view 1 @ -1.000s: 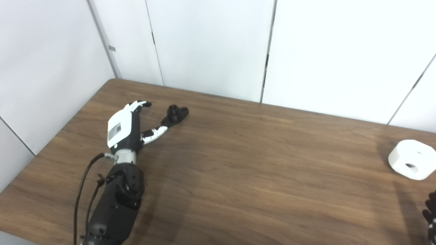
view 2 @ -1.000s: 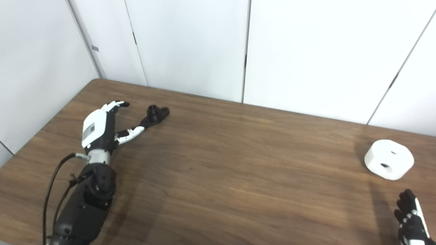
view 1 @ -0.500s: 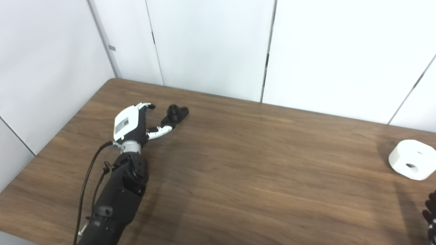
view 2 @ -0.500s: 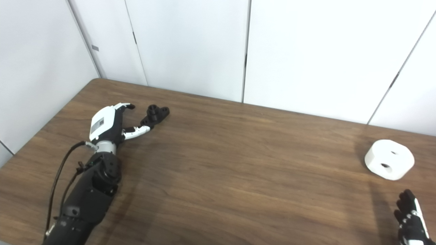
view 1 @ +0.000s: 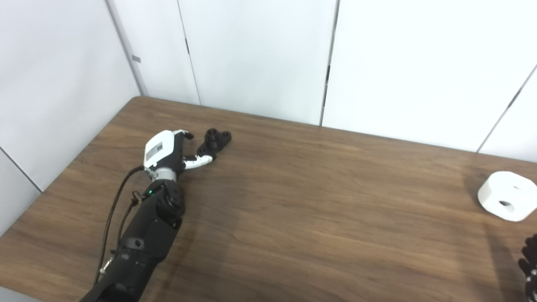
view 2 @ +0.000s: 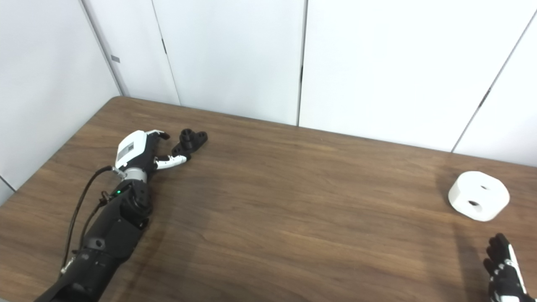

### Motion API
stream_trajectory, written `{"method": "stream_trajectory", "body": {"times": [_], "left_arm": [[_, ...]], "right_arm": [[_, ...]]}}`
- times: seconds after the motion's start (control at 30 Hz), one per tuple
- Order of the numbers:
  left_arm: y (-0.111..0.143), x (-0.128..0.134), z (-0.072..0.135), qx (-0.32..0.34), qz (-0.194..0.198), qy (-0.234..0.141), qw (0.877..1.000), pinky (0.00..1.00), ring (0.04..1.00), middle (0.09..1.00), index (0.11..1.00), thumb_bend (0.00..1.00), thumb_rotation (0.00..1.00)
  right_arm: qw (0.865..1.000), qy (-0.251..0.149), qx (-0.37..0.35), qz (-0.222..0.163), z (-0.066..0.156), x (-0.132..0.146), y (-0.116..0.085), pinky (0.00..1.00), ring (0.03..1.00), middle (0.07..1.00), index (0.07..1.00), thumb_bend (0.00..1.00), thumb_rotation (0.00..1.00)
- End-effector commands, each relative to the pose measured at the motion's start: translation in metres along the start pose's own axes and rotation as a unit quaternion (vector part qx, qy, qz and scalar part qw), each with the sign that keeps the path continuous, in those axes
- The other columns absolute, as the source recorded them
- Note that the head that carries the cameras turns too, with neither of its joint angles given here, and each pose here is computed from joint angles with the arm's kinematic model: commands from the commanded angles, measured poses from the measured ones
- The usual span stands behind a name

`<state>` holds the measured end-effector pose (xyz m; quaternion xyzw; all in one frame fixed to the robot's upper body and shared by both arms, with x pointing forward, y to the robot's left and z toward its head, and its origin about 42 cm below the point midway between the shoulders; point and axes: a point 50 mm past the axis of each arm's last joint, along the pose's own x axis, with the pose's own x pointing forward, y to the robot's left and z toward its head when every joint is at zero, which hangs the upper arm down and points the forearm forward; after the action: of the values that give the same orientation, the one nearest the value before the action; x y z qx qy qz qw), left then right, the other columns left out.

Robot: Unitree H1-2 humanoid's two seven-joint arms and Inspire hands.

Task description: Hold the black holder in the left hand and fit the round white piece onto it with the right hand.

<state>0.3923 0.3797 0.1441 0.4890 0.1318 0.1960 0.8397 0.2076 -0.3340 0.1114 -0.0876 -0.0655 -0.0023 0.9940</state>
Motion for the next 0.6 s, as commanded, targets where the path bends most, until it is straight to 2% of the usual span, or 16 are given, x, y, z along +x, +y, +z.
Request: {"method": "stream_trajectory", "body": {"times": [0.0,0.17,0.33,0.57], "left_arm": [[0.025,0.0174,0.0183,-0.001,0.036,-0.031,0.999,0.97,0.939,0.889,0.756,0.88,0.41],[0.0214,0.0199,0.0202,-0.005,0.033,-0.032,0.999,0.96,0.941,0.884,0.738,0.87,0.37],[0.0196,0.0198,0.0219,0.001,0.03,-0.038,0.999,0.95,0.93,0.865,0.684,0.85,0.36],[0.0184,0.0173,0.0265,-0.005,0.024,-0.046,0.999,0.95,0.929,0.859,0.666,0.83,0.33]], "right_arm": [[0.998,0.049,0.035,-0.007,-0.0253,-0.0261,0.02,1.0,1.0,0.991,1.0,0.57,1.0],[0.998,0.05,0.032,-0.005,-0.0258,-0.0264,0.0201,1.0,1.0,0.993,1.0,0.57,1.0],[0.998,0.053,0.036,-0.006,-0.0254,-0.0267,0.0212,1.0,1.0,0.994,1.0,0.59,1.0],[0.998,0.053,0.033,-0.006,-0.0254,-0.0267,0.0215,1.0,1.0,0.987,1.0,0.6,1.0]]}}
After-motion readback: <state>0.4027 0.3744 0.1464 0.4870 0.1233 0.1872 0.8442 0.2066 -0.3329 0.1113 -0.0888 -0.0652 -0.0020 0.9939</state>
